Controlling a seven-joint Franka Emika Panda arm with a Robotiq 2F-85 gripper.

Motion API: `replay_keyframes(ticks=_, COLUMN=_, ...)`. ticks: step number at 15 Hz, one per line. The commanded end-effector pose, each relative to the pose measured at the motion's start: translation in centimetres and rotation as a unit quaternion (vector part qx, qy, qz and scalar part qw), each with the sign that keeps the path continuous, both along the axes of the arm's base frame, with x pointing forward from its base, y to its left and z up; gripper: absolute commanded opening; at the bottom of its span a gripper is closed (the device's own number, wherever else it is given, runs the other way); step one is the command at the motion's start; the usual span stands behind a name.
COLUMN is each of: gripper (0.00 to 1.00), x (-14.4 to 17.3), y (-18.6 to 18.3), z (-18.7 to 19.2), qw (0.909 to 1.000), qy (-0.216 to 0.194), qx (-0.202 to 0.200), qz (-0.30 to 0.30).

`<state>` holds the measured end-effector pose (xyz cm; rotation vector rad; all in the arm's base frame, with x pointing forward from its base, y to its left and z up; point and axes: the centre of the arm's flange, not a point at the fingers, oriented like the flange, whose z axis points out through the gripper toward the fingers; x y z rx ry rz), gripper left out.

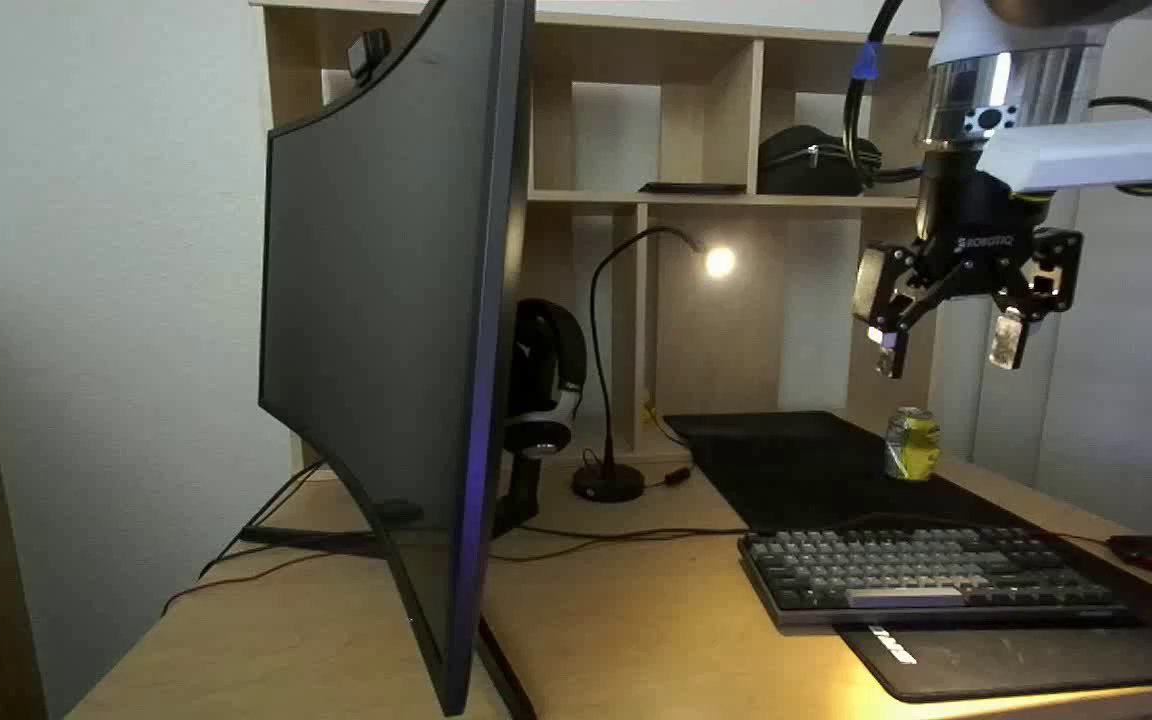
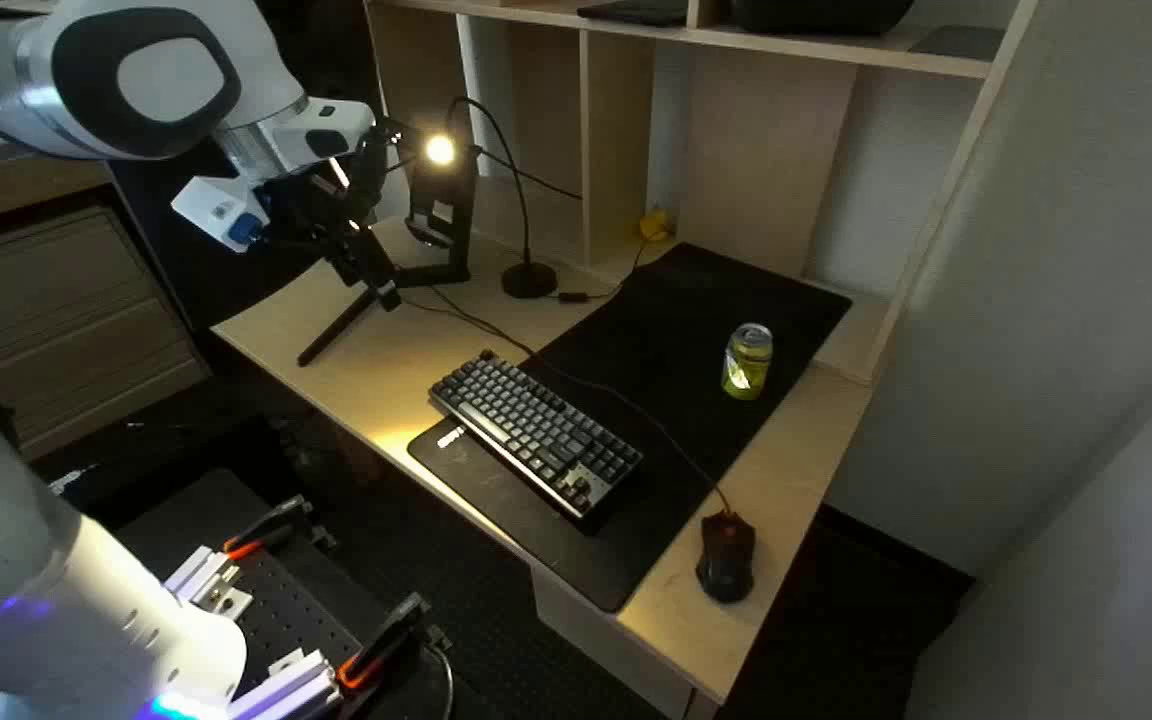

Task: Put the headphones on the table

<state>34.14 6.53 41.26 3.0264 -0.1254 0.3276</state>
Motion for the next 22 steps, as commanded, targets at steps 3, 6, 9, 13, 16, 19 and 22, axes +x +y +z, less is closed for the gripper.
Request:
replay_keyframes(ticks=3, gripper=1.0, x=0.5, y=-0.2, z=-0.3, qw=0.9989, qy=-0.035, qx=0.005, qz=0.03)
replay_keyframes(ticks=6, gripper=1.0, x=2.5, y=7.4, z=5.2, qw=0.9955, qy=-0.066, qx=0.04, qz=0.055)
replay_keyframes(ticks=9, gripper=1.0, x=1.0, y=8.4, z=6.4, qw=0.9927, qy=-0.09, qx=0.054, qz=0.059)
replay_keyframes(ticks=13, gripper=1.0, x=1.3, y=11.3, z=9.6, qw=0.9882, qy=-0.116, qx=0.075, qz=0.066)
replay_keyframes(ticks=16, gripper=1.0, x=1.5, y=11.2, z=9.7, qw=0.9865, qy=-0.114, qx=0.074, qz=0.091)
replay_keyframes(ticks=19, gripper=1.0, x=1.4, y=11.5, z=9.6, qw=0.9857, qy=-0.128, qx=0.086, qz=0.066)
replay_keyframes(ticks=22, gripper=1.0, x=6.0, y=11.7, z=7.5, qw=0.984, qy=-0.134, qx=0.103, qz=0.056)
